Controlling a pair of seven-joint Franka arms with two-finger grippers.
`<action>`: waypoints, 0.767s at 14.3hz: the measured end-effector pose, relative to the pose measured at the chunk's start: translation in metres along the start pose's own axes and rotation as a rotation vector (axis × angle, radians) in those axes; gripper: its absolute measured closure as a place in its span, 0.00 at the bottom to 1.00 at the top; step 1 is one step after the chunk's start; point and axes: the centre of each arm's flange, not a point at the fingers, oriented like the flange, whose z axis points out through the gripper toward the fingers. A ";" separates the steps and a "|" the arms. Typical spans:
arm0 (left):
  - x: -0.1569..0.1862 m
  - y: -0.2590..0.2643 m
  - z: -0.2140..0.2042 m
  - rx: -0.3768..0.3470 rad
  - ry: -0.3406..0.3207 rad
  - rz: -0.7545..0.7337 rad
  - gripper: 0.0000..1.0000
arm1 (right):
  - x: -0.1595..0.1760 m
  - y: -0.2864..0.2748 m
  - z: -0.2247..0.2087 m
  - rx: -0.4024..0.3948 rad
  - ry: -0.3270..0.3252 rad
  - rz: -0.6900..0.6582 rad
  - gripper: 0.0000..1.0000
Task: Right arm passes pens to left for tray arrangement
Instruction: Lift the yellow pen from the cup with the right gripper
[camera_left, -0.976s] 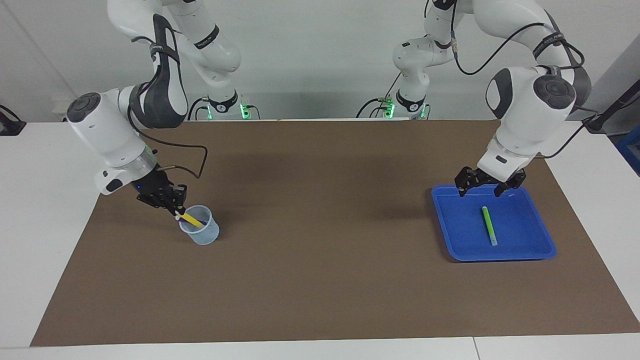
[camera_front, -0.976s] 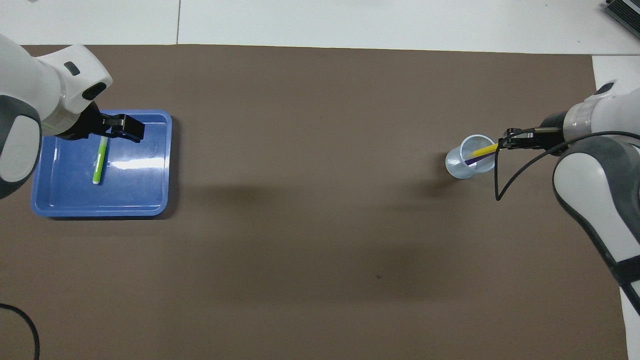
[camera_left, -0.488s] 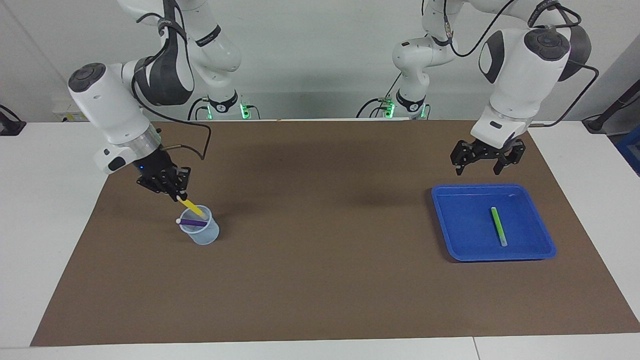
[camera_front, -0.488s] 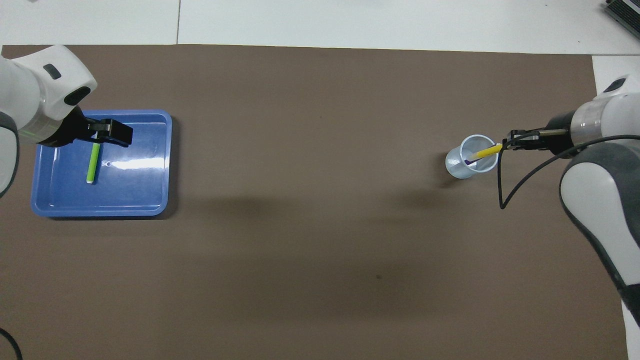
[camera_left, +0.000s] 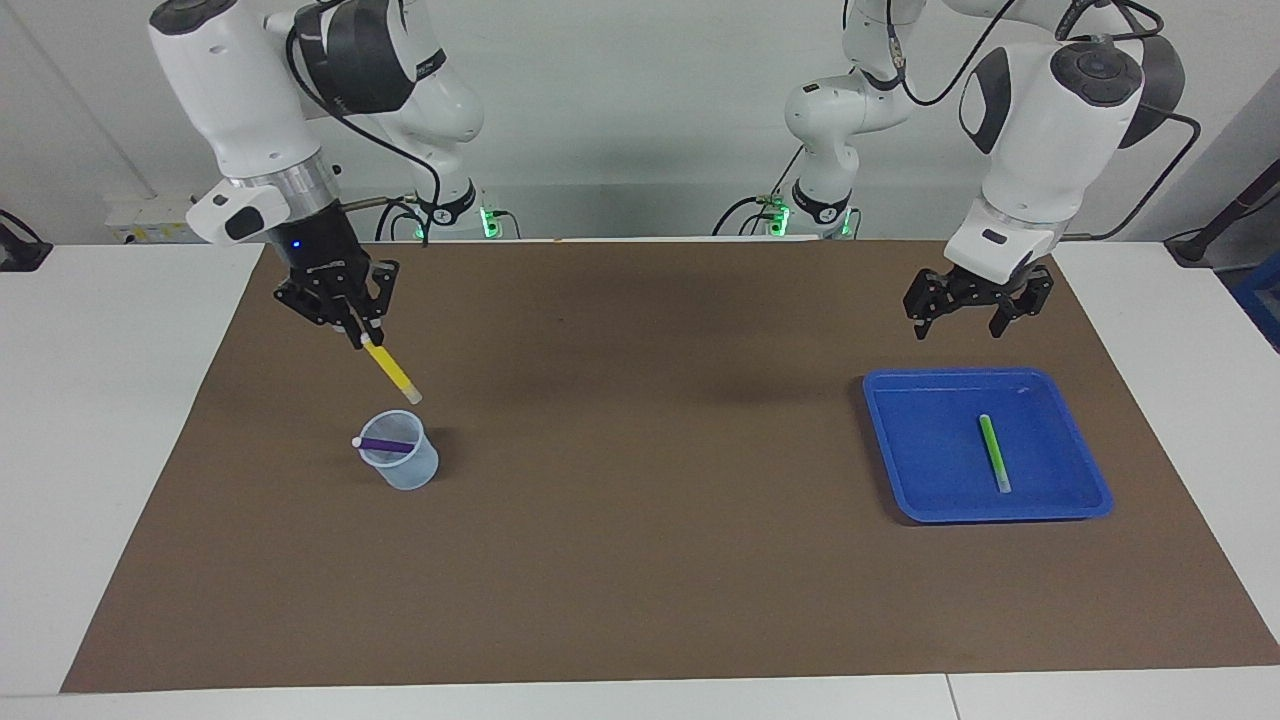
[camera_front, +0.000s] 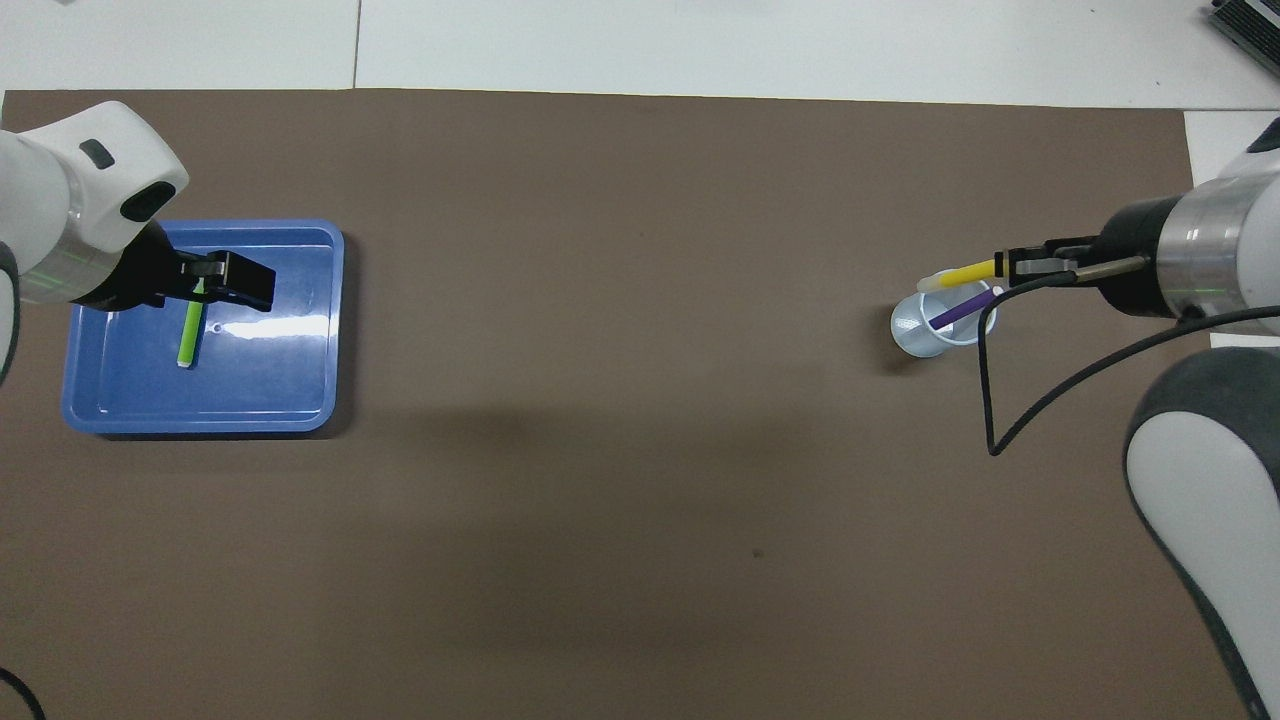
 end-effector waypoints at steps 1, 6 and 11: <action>-0.002 -0.001 0.000 -0.029 -0.014 -0.015 0.00 | 0.001 -0.011 -0.003 0.009 0.016 0.002 0.81; -0.008 -0.022 -0.002 -0.188 -0.068 -0.133 0.02 | 0.003 -0.073 -0.009 0.059 0.107 0.037 0.81; -0.023 -0.031 -0.006 -0.369 -0.180 -0.414 0.03 | -0.008 -0.158 -0.020 0.160 0.197 0.128 0.81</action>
